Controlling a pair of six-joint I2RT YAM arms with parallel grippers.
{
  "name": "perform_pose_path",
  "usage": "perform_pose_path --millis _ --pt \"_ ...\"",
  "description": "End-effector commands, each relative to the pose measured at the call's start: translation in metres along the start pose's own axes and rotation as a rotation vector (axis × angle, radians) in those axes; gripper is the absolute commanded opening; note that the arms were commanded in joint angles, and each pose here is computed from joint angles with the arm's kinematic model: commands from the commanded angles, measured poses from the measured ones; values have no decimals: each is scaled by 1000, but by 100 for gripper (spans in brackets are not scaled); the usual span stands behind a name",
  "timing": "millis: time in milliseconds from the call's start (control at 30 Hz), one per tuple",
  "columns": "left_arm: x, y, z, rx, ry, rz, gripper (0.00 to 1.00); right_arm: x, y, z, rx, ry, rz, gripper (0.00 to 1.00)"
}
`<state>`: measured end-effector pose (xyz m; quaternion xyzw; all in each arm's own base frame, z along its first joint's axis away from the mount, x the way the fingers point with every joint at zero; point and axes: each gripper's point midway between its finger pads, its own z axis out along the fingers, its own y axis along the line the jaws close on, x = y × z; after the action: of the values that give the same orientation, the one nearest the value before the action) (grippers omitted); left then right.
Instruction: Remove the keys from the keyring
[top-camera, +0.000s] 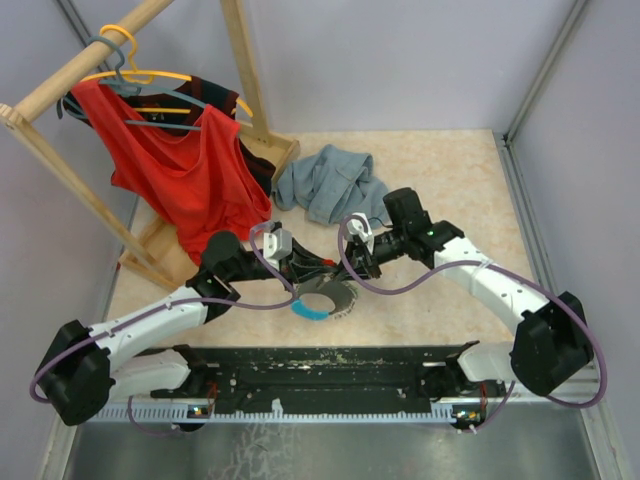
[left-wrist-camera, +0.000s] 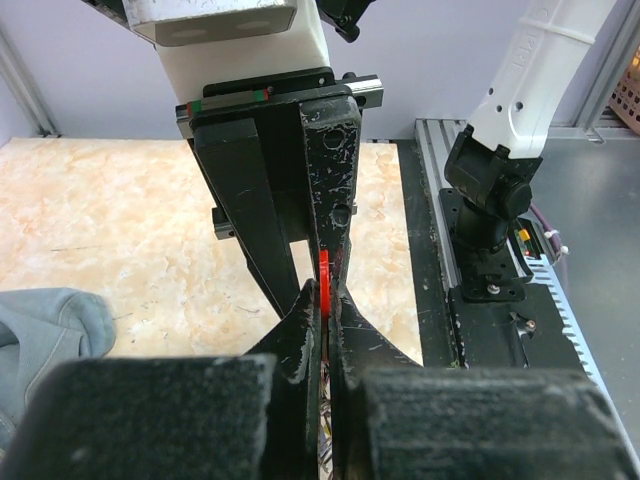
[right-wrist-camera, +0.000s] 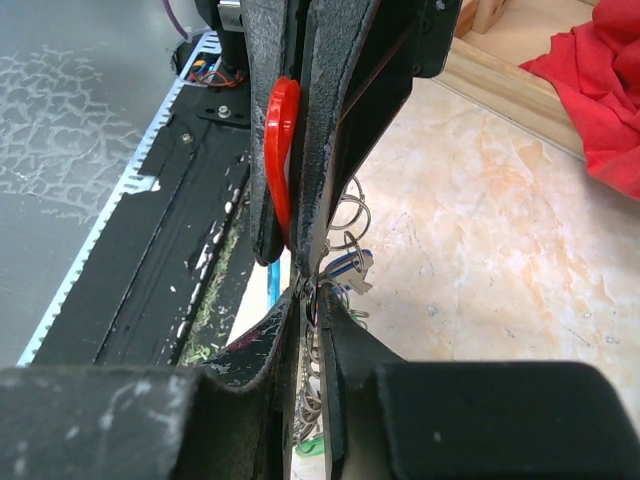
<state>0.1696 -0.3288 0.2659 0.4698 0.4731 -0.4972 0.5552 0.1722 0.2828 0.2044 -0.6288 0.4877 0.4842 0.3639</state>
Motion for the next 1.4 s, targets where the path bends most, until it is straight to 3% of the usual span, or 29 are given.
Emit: perform_pose_path --millis 0,567,767,1000,1200,1367 --pt "-25 0 3 3 -59 60 0 -33 -6 -7 19 -46 -87 13" --pt "-23 3 3 -11 -58 40 0 -42 -6 -11 21 -73 -53 14" --pt "-23 8 3 -45 -61 28 0 -41 -13 -14 66 -50 -37 23" --pt "-23 29 -5 -206 -102 -43 0 -51 -18 -34 121 -46 -36 39" --pt "-25 51 -6 -373 -140 -151 0 -52 -23 -38 147 -51 -14 41" --pt "-28 62 1 -486 -147 -156 0 -48 -31 -36 178 -58 30 42"
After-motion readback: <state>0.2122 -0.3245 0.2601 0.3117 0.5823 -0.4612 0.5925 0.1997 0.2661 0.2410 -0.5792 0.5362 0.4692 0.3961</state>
